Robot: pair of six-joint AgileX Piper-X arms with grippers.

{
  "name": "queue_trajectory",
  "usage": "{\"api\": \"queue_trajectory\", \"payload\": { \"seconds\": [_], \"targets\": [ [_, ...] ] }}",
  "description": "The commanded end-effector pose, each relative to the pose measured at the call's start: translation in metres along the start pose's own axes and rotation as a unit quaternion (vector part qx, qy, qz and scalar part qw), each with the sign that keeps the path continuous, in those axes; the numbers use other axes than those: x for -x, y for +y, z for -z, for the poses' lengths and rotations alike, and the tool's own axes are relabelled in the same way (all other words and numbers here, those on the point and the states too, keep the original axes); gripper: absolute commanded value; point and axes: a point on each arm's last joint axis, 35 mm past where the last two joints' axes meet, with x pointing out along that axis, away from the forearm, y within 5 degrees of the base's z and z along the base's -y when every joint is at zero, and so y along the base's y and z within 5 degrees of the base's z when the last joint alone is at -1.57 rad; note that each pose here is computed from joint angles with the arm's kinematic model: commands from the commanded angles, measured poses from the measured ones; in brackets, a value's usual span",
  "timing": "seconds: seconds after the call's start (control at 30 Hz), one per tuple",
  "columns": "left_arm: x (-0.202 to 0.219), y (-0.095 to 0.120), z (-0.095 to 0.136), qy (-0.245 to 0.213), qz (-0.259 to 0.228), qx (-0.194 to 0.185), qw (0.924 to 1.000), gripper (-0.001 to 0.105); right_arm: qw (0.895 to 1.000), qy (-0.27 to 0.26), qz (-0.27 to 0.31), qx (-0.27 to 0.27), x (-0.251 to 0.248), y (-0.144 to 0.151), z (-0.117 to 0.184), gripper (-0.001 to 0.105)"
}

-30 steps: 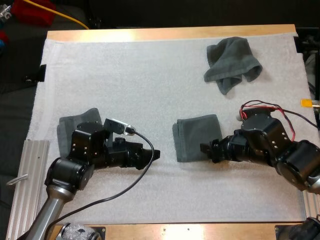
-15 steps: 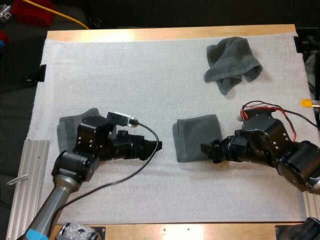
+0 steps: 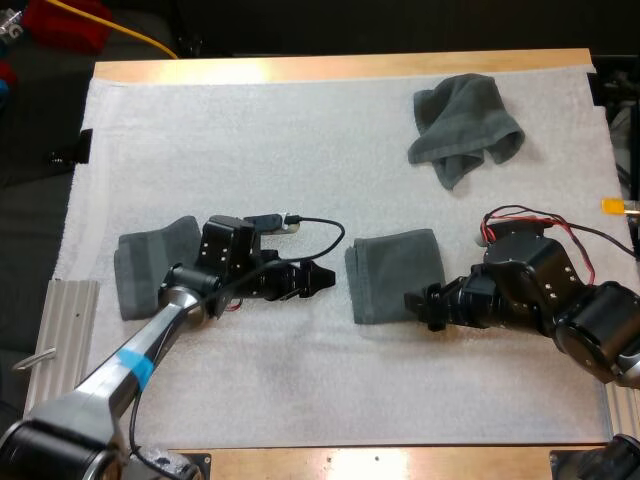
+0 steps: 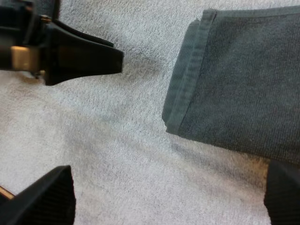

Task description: Pick towel from pile, fold and stack

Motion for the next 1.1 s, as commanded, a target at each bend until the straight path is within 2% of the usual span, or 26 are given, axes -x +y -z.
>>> {"api": "queue_trajectory", "payload": {
  "seconds": [0.0, 0.23, 0.4, 0.8, 0.9, 1.07],
  "targets": [
    [-0.002, -0.002, -0.003, -0.007, 0.004, -0.003, 1.0, 0.071, 1.0, 0.0, -0.001, 0.006, 0.002, 0.001, 0.0, 0.079],
    [-0.013, 0.005, -0.008, -0.013, 0.007, 0.007, 0.9999, 0.071, 1.0, 0.0, -0.001, 0.006, 0.002, 0.001, 0.0, 0.079],
    [-0.015, 0.008, -0.008, -0.018, -0.009, 0.011, 0.9997, 0.071, 1.0, 0.0, -0.001, 0.006, 0.002, 0.001, 0.0, 0.079],
    [-0.03, 0.022, -0.004, 0.023, -0.002, 0.069, 0.9973, 0.071, 1.0, 0.0, -0.001, 0.006, 0.002, 0.001, 0.0, 0.079],
    [-0.031, 0.018, -0.005, 0.038, 0.019, 0.074, 0.9964, 0.071, 1.0, 0.0, -0.001, 0.006, 0.002, 0.001, 0.0, 0.079],
    [-0.034, 0.009, -0.007, 0.041, 0.024, 0.082, 0.9955, 0.071, 1.0, 0.0, -0.001, 0.006, 0.002, 0.001, 0.0, 0.079]
  ]
}}
